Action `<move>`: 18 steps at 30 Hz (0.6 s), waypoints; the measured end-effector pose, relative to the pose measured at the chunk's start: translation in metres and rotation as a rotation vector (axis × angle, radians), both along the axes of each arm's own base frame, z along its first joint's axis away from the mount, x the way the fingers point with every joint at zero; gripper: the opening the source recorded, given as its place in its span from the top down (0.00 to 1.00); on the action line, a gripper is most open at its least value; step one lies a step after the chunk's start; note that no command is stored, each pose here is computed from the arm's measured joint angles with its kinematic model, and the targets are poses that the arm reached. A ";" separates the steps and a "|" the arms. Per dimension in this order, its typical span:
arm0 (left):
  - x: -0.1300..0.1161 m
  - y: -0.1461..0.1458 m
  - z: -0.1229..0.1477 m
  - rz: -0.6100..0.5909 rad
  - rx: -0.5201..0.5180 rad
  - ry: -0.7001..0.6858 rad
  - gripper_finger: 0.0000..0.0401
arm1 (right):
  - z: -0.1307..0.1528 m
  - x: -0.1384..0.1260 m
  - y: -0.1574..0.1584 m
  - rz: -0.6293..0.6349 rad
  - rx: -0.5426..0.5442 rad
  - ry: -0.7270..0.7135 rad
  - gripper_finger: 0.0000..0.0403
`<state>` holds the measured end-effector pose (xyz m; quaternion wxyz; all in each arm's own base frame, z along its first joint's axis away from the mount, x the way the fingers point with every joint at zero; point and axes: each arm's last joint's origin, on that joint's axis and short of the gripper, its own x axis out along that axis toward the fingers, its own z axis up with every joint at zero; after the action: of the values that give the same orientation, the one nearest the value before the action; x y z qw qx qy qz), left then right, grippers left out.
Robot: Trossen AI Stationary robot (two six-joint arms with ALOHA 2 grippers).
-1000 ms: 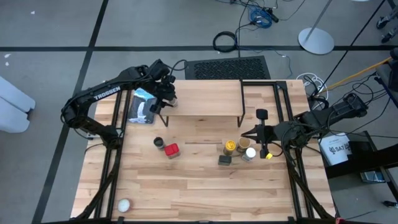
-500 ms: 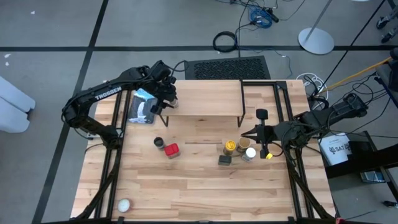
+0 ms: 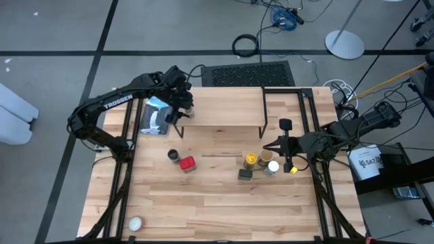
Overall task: Shelf spices
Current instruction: Put the brown seasoning bottle on the shelf
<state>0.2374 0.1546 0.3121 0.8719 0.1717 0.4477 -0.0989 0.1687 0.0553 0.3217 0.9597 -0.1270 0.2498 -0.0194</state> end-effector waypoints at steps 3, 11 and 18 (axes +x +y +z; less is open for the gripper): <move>0.000 0.000 0.001 0.000 0.005 -0.006 0.35 | 0.000 0.000 0.000 0.000 0.000 0.000 1.00; -0.004 -0.006 0.029 0.100 0.103 -0.036 0.35 | 0.000 0.000 0.000 -0.001 0.000 0.001 1.00; -0.010 -0.024 0.068 0.218 0.052 -0.165 0.35 | 0.000 0.002 -0.006 -0.035 0.015 0.000 1.00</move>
<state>0.2270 0.1304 0.3799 0.9065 0.1521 0.3931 0.0223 0.1705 0.0494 0.3216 0.9601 -0.1155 0.2524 -0.0345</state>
